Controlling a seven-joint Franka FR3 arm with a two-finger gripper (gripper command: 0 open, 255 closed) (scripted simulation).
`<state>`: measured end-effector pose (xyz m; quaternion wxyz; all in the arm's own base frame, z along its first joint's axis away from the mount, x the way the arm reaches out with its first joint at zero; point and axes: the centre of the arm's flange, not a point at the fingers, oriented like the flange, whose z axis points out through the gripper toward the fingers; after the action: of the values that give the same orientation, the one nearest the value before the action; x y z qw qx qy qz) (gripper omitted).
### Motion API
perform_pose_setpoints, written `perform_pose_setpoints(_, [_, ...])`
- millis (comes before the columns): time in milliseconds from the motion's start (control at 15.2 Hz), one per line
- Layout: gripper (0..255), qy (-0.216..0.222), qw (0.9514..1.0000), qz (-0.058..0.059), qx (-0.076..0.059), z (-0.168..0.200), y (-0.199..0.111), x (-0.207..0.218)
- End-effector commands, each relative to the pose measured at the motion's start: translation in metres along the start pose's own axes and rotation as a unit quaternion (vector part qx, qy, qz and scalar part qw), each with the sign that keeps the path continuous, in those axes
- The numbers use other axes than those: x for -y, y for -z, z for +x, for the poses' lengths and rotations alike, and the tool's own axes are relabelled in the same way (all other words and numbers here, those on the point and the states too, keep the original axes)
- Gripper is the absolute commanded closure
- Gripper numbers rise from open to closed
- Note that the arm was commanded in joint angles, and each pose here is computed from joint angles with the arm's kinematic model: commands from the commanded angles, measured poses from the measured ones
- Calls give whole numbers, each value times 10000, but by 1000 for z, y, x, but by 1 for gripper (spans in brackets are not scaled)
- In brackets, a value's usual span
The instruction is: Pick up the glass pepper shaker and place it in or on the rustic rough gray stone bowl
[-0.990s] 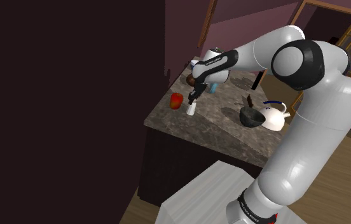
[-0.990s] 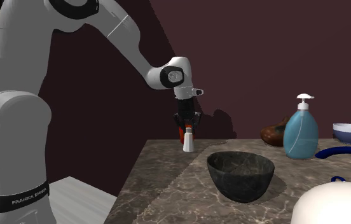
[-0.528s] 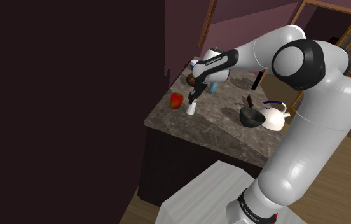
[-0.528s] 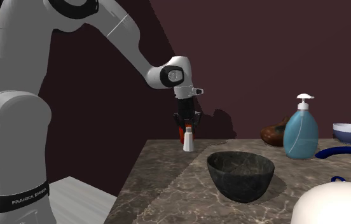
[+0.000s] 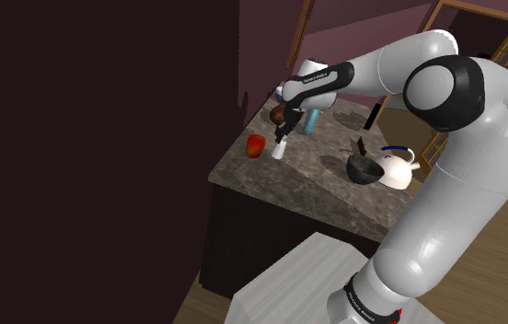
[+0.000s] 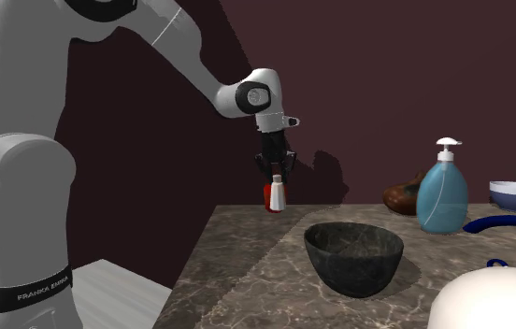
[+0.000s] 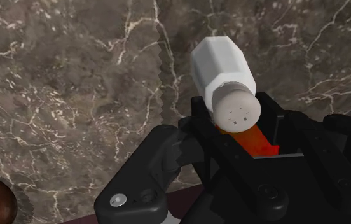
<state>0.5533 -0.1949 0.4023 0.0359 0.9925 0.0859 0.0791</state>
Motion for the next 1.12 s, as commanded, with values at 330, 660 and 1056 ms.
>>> perform_pose_setpoints(330, [255,-1,10000,0,1,6,37,-3])
perform_pose_setpoints(660, [255,-1,10000,0,1,10,63,-6])
perform_pose_setpoints(1056, [255,-1,10000,0,1,14,94,-8])
